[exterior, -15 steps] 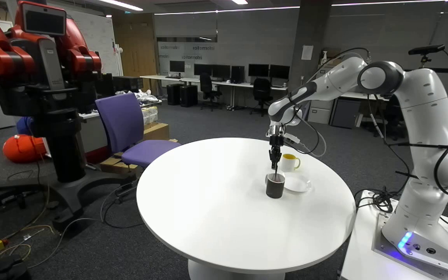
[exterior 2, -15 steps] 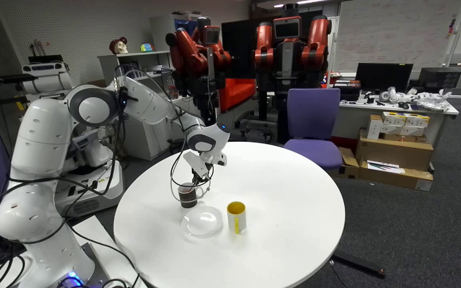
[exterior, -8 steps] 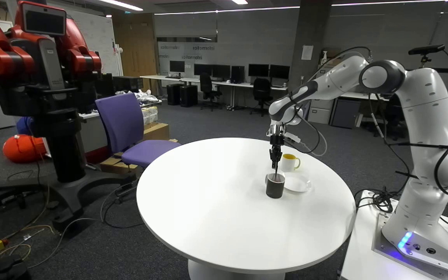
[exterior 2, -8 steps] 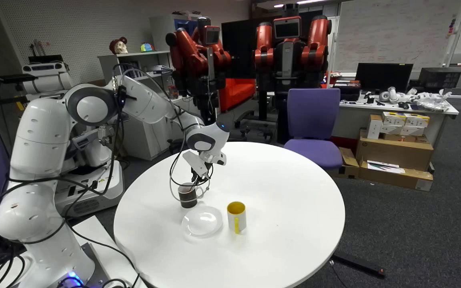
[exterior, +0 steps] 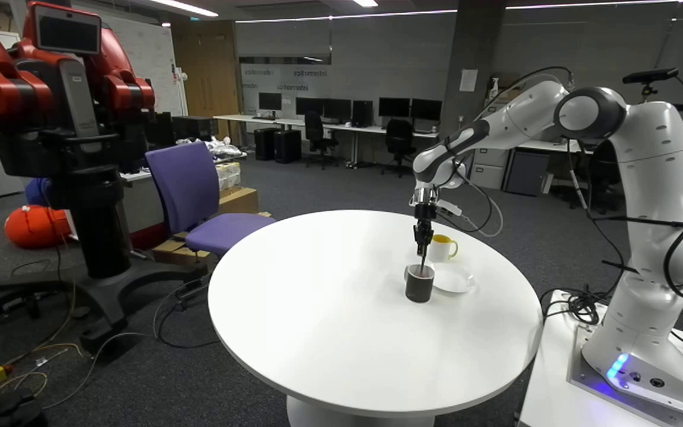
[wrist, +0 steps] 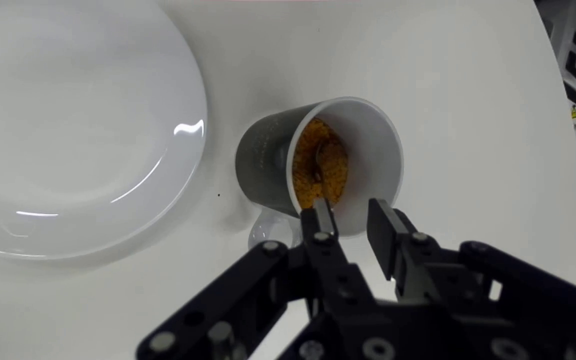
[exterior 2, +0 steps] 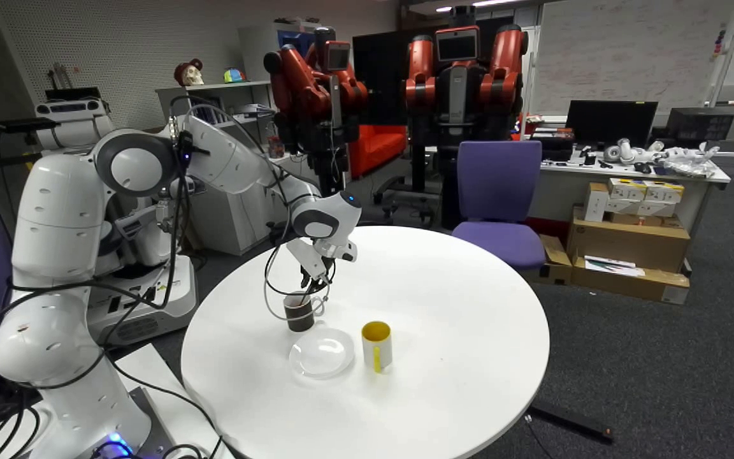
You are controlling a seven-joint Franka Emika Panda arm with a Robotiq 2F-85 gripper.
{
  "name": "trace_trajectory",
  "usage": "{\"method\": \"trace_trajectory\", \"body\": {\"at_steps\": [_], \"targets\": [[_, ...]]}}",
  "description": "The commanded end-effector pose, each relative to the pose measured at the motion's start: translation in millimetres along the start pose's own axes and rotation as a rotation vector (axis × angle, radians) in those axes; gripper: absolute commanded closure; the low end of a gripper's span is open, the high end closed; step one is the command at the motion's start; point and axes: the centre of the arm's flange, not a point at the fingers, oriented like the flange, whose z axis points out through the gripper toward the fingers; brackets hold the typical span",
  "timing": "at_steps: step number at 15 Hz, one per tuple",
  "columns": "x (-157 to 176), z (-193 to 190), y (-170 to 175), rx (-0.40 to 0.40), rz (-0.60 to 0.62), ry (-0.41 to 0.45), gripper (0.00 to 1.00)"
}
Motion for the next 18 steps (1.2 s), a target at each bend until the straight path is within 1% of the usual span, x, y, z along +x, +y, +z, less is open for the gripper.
{"method": "trace_trajectory", "body": {"at_steps": [1, 2, 3, 5, 14, 16, 18], "targets": [[-23, -8, -8, -0.019, 0.024, 0.000, 0.73], [-24, -8, -8, -0.018, 0.025, -0.002, 0.79], [-24, -8, -8, -0.018, 0.027, -0.002, 0.93], [-25, -7, -8, -0.017, 0.029, -0.005, 1.00], [-21, -15, -7, -0.022, 0.030, -0.006, 1.00], [-16, -23, -12, -0.048, 0.016, -0.021, 1.00], [-10, -31, -19, -0.091, 0.004, -0.036, 1.00]]}}
